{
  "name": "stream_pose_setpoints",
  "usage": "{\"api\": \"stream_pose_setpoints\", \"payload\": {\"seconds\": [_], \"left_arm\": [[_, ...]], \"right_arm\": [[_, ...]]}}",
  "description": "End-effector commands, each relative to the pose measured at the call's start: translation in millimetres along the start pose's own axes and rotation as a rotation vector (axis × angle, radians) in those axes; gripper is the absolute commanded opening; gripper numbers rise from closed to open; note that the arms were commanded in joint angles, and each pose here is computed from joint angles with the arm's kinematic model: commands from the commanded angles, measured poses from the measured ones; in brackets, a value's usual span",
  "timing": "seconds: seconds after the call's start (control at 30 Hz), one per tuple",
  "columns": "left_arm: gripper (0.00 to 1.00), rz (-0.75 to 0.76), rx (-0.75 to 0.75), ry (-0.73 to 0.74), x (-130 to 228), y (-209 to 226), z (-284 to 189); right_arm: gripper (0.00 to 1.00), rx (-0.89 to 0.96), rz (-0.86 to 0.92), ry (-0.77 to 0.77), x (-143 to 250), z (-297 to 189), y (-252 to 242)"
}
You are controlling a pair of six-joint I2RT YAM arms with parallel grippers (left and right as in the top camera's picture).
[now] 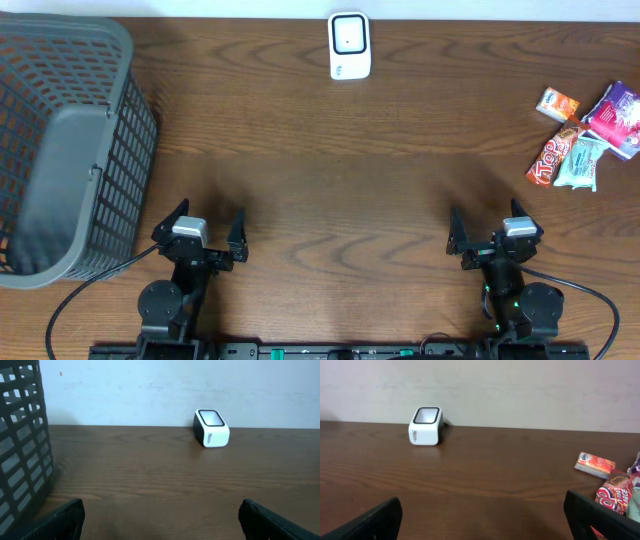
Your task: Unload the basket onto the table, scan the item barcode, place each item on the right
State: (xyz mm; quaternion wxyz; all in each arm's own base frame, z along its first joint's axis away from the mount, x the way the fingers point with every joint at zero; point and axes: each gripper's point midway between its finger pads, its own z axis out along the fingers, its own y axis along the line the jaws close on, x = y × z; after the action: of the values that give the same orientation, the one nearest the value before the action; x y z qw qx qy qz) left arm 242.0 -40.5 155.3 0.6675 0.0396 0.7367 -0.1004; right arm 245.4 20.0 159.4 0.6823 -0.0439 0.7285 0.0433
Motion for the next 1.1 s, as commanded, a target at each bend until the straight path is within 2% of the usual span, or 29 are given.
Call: {"api": "stream_pose_setpoints", "payload": {"seconds": [0.0, 0.3, 0.7, 1.07], "left_arm": [[0.98, 0.012, 0.005, 0.050, 15, 0, 0], [0.98, 0.011, -0.049, 0.056, 16, 9, 0], [0.98, 0.037, -0.028, 0.057, 17, 6, 0], [0.98, 0.045, -0.181, 0.064, 18, 32, -3]], "right_arm": [[0.99, 0.002, -0.010, -0.002, 0, 0, -1], [0.99, 0.002, -0.010, -0.002, 0, 0, -1], [0.99, 0.002, -0.010, -0.002, 0, 0, -1], [0.99, 0.002, -0.010, -0.002, 0, 0, -1]]}}
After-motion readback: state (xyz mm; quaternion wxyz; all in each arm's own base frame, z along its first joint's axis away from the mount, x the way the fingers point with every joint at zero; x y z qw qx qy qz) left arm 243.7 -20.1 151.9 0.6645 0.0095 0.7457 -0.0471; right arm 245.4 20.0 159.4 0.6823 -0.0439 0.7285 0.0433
